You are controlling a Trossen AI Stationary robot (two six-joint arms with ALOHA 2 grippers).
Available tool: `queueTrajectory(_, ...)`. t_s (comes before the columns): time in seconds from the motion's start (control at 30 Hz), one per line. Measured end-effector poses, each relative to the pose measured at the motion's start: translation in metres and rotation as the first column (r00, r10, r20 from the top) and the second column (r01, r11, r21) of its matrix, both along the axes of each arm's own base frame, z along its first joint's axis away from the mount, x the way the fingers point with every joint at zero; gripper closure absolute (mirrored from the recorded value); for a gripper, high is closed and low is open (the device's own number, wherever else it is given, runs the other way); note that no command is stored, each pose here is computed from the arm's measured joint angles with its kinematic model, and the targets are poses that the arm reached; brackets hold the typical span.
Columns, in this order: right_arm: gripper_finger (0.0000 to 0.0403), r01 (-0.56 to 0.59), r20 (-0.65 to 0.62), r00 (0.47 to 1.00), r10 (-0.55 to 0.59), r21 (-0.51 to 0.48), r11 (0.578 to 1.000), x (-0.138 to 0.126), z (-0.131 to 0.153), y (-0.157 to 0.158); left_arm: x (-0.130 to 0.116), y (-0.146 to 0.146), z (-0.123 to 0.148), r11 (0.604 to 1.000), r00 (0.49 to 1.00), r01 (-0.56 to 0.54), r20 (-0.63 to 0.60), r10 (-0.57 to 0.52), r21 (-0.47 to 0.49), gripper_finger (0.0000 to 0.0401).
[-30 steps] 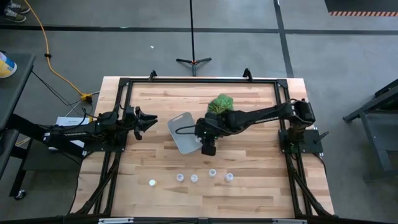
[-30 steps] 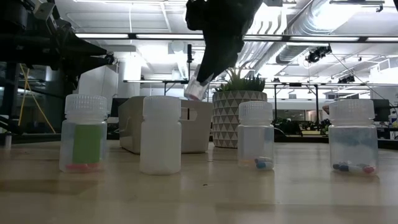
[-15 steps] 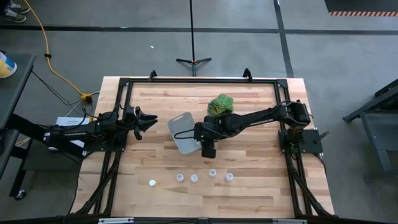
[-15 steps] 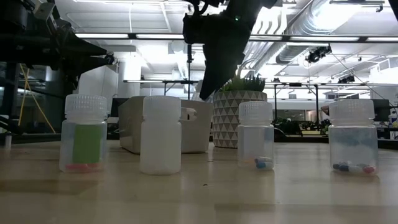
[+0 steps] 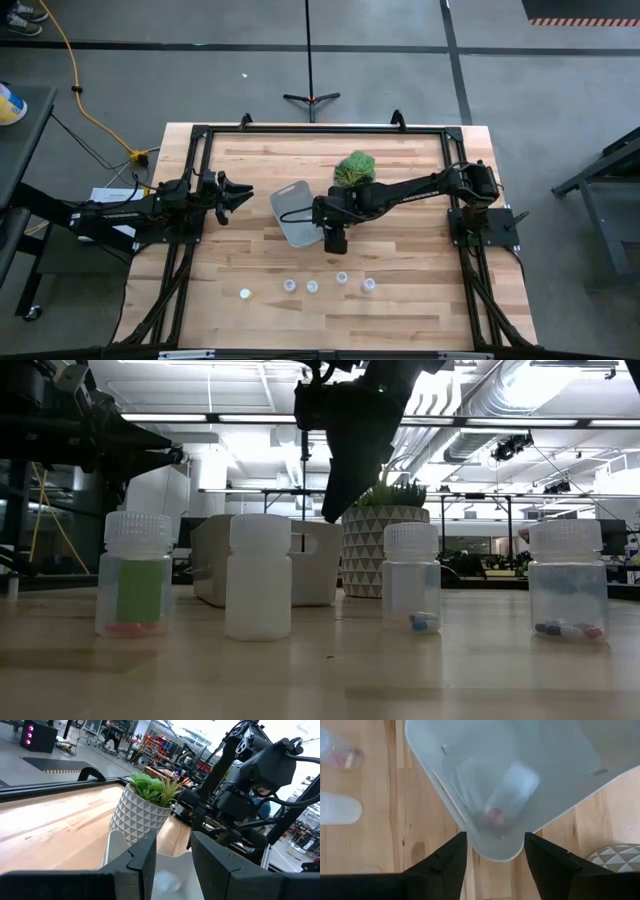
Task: Pick and place pill bottles into a basket
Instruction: Put the transparent pill bottle into the white bin
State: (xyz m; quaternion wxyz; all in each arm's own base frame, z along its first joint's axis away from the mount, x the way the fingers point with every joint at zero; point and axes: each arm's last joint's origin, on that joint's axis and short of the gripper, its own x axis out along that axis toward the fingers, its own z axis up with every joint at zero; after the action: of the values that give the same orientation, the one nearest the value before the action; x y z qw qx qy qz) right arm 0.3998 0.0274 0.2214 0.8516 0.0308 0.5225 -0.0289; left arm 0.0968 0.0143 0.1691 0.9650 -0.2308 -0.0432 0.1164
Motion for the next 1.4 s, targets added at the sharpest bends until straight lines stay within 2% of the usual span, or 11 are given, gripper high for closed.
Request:
queueTrajectory(0.23,0.0214,0.037,0.033,0.999,-0.035,-0.05,0.998,0.001,0.007,-0.003,0.0,0.0,0.0,1.0,1.0,0.0,0.0,0.0,0.0,0.0245)
queueTrajectory(0.37,0.0219,0.03,0.085,0.996,-0.029,-0.014,0.999,0.007,0.031,-0.004,0.0,0.0,0.0,1.0,1.0,0.0,0.0,0.0,0.0,0.0245)
queueTrajectory(0.43,0.0225,-0.001,0.117,0.993,-0.002,0.023,1.0,0.01,0.046,-0.003,0.0,0.0,0.0,1.0,1.0,0.0,0.0,0.0,0.0,0.0245)
queueTrajectory(0.53,0.0235,-0.109,0.154,0.983,0.095,0.085,0.99,0.012,0.067,0.01,0.0,0.0,0.0,1.0,1.0,0.0,0.0,0.0,0.0,0.0245)
queueTrajectory(0.67,0.0249,-0.213,0.123,0.972,0.199,0.122,0.969,0.005,0.08,0.033,0.0,0.0,0.0,1.0,1.0,0.0,0.0,0.0,0.0,0.0245)
queueTrajectory(0.8,0.026,-0.219,-0.079,0.969,0.234,0.164,0.962,-0.017,0.07,0.059,0.0,0.0,0.0,1.0,1.0,0.0,0.0,0.0,0.0,0.0245)
queueTrajectory(0.93,0.0264,-0.144,-0.249,0.947,0.2,0.225,0.964,-0.037,0.048,0.085,0.0,0.0,0.0,1.0,1.0,0.0,0.0,0.0,0.0,0.0245)
queueTrajectory(1.07,0.0259,-0.124,-0.283,0.94,0.189,0.234,0.964,-0.049,0.031,0.113,0.0,0.0,0.0,1.0,1.0,0.0,0.0,0.0,0.0,0.0245)
queueTrajectory(1.13,0.025,-0.105,-0.287,0.944,0.163,0.208,0.973,-0.054,0.026,0.124,0.0,0.0,0.0,1.0,1.0,0.001,0.0,-0.001,0.0,0.0245)
queueTrajectory(1.23,0.0228,-0.072,-0.287,0.951,0.118,0.168,0.983,-0.059,0.021,0.134,0.0,0.0,0.0,1.0,1.0,0.001,0.0,-0.001,0.0,0.0245)
queueTrajectory(1.4,0.0183,-0.066,-0.305,0.946,0.108,0.144,0.987,-0.069,0.006,0.146,0.0,0.0,0.0,1.0,1.0,0.001,0.0,-0.001,0.0,0.0245)
